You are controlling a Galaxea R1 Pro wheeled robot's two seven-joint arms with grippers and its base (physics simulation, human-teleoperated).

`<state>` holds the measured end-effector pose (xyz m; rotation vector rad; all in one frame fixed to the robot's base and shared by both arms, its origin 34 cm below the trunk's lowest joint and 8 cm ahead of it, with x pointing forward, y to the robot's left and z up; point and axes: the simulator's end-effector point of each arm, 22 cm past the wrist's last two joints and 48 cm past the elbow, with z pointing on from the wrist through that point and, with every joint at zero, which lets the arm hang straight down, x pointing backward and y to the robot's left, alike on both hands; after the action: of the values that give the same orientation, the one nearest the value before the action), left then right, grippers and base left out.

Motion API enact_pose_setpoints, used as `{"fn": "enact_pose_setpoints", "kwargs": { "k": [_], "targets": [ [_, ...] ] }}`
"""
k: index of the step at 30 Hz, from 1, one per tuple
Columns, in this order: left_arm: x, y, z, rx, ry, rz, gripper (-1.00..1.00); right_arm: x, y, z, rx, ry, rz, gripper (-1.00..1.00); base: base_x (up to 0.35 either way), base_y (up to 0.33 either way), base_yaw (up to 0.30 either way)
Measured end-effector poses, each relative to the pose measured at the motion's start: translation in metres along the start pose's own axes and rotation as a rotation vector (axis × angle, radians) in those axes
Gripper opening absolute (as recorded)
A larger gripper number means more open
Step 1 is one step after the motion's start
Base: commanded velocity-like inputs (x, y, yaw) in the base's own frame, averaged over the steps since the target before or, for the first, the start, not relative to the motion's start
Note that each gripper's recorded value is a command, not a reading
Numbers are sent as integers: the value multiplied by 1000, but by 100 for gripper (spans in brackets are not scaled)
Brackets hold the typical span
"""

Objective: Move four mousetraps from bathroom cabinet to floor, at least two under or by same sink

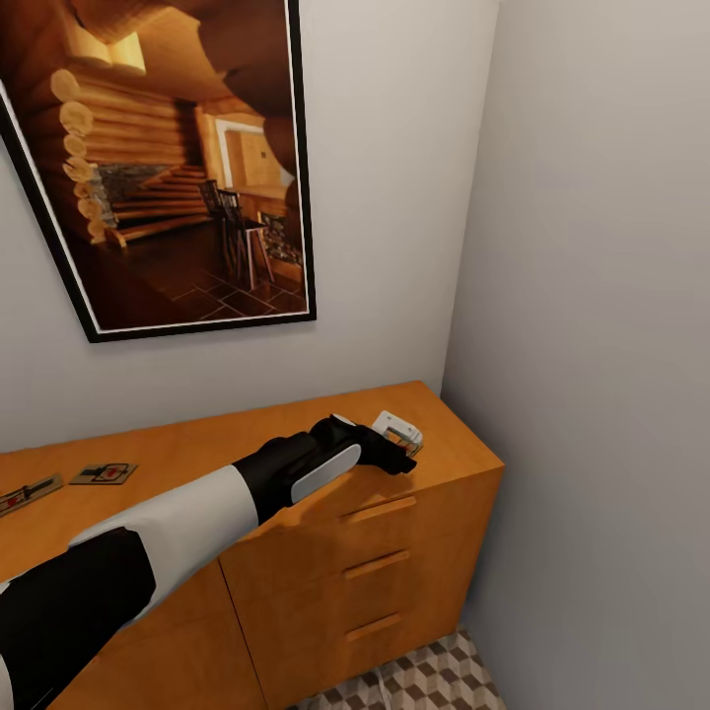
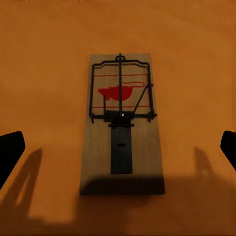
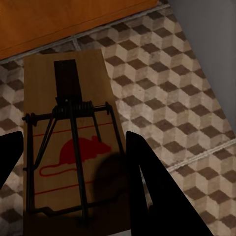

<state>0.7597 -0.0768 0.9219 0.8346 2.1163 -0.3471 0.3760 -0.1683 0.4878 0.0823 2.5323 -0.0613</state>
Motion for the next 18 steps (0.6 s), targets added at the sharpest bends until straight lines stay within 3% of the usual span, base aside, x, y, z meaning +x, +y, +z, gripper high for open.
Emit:
{"fn": "enact_pose_setpoints", "kwargs": {
  "k": [18],
  "targets": [
    [2, -3, 4, 9, 4, -1, 100, 4, 1, 0, -2, 9, 0, -100, 0, 0, 0]
  ]
}}
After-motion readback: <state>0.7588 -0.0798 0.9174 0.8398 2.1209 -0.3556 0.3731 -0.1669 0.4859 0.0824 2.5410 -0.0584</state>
